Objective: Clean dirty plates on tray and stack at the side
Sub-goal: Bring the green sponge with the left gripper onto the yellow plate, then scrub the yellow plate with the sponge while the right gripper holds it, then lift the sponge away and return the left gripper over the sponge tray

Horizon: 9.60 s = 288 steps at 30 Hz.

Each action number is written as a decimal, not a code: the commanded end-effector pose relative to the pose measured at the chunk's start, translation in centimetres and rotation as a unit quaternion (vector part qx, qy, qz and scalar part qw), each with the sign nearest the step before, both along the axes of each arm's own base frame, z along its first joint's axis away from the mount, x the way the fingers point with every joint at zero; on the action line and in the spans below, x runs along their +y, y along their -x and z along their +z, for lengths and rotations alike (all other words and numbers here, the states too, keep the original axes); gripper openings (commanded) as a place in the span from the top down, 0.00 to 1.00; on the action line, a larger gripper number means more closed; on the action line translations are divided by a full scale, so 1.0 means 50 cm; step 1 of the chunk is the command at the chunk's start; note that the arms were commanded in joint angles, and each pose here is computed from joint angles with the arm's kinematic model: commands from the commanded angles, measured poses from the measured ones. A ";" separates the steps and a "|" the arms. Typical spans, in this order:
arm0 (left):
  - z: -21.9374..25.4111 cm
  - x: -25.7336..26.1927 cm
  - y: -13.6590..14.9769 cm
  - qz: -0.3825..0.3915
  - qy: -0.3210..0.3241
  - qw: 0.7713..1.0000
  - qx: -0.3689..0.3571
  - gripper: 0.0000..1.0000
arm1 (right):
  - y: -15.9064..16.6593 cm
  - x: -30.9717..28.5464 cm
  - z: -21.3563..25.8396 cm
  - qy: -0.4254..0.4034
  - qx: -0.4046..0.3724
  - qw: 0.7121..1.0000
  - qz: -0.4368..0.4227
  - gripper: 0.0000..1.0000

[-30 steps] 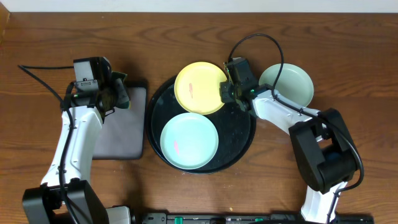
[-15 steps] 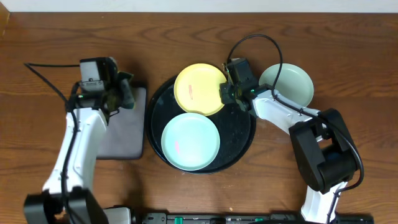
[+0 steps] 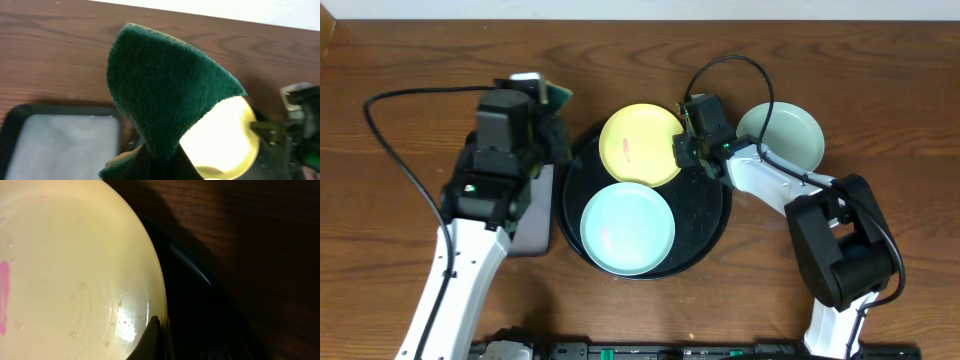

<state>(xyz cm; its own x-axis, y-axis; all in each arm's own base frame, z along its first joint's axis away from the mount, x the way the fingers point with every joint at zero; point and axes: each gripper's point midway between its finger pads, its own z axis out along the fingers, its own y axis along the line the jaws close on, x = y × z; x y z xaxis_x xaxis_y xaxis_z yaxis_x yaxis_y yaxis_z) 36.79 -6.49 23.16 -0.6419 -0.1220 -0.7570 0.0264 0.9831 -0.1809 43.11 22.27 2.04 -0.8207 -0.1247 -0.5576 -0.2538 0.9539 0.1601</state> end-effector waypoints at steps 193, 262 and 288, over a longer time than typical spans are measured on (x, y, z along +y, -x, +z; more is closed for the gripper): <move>-0.365 -0.315 -0.084 -0.104 0.255 0.925 0.262 0.93 | 0.016 0.024 -0.048 -0.012 0.025 0.999 0.016 0.99; -0.114 0.144 0.058 0.214 -0.083 0.957 0.177 0.92 | 0.013 0.025 -0.047 -0.014 0.022 1.000 0.016 0.76; -0.216 0.406 0.124 0.421 -0.049 0.883 0.201 0.92 | 0.017 0.023 -0.050 -0.012 0.027 0.999 0.016 0.83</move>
